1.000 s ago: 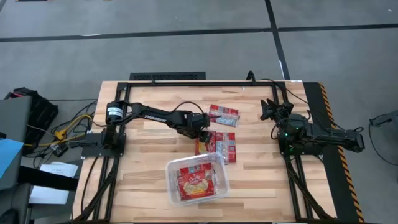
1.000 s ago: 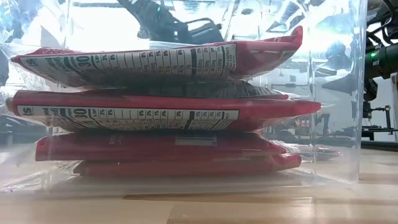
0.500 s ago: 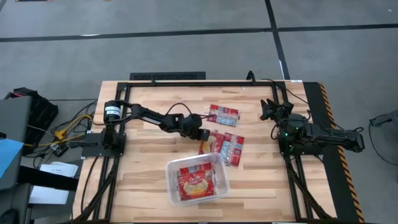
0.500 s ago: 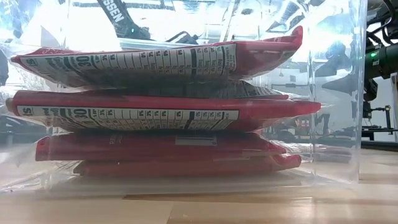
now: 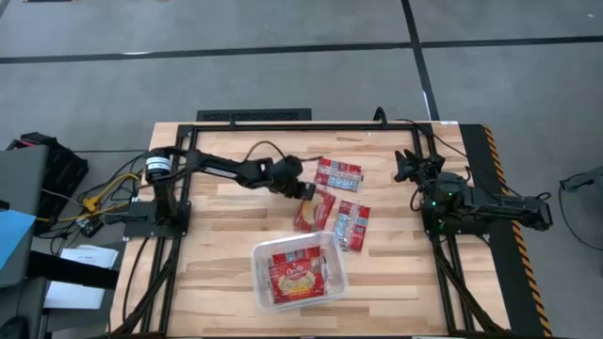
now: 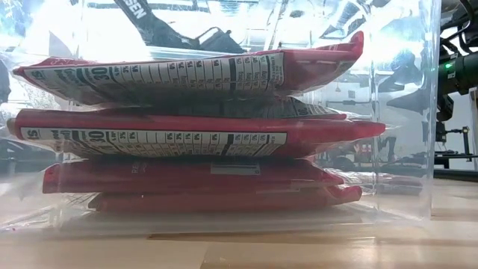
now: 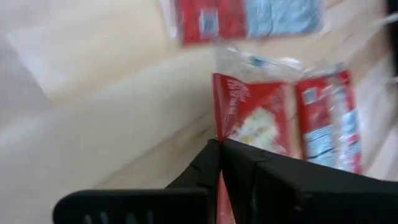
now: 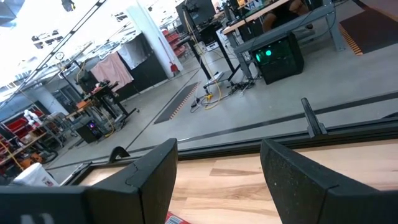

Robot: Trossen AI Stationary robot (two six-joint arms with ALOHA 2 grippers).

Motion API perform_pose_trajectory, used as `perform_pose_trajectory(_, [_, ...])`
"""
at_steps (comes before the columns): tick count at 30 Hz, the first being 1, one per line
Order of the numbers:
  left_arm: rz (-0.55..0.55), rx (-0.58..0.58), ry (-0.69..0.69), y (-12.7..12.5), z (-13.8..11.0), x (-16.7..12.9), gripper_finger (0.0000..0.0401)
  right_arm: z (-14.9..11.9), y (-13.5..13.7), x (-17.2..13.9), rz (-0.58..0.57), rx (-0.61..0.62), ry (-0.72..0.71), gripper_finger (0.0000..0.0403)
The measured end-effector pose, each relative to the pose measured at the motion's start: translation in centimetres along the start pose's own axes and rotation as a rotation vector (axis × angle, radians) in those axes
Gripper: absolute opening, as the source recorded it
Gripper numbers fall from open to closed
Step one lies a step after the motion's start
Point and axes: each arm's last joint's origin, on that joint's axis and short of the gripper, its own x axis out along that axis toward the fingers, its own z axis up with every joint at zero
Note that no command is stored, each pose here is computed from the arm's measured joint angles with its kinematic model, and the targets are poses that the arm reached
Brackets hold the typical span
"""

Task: Sort popcorn bags into baskets
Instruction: Put the red popcorn bag into the transparent container

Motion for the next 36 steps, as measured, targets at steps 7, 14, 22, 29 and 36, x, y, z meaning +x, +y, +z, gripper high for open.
perform_pose_trajectory(7, [0.044,0.075,-0.029,0.2,2.3,-3.3,0.0000,0.0,0.0,0.0,0.000,0.000,0.000,0.0255])
perform_pose_trajectory(14, [0.130,0.155,0.005,0.6,2.9,-6.3,0.0000,0.0,0.0,0.0,0.000,0.000,0.000,0.0255])
perform_pose_trajectory(22, [0.116,0.208,-0.007,-0.2,3.2,-9.7,0.0000,0.0,0.0,0.0,0.000,-0.001,0.000,0.0255])
perform_pose_trajectory(29, [0.114,0.233,-0.008,-0.4,3.2,-10.9,0.0000,0.0,0.0,0.0,0.000,-0.002,0.000,0.0255])
perform_pose_trajectory(36, [0.187,0.270,0.031,0.2,2.8,-11.0,0.0013,0.0,0.0,0.0,0.000,-0.002,0.000,0.0255])
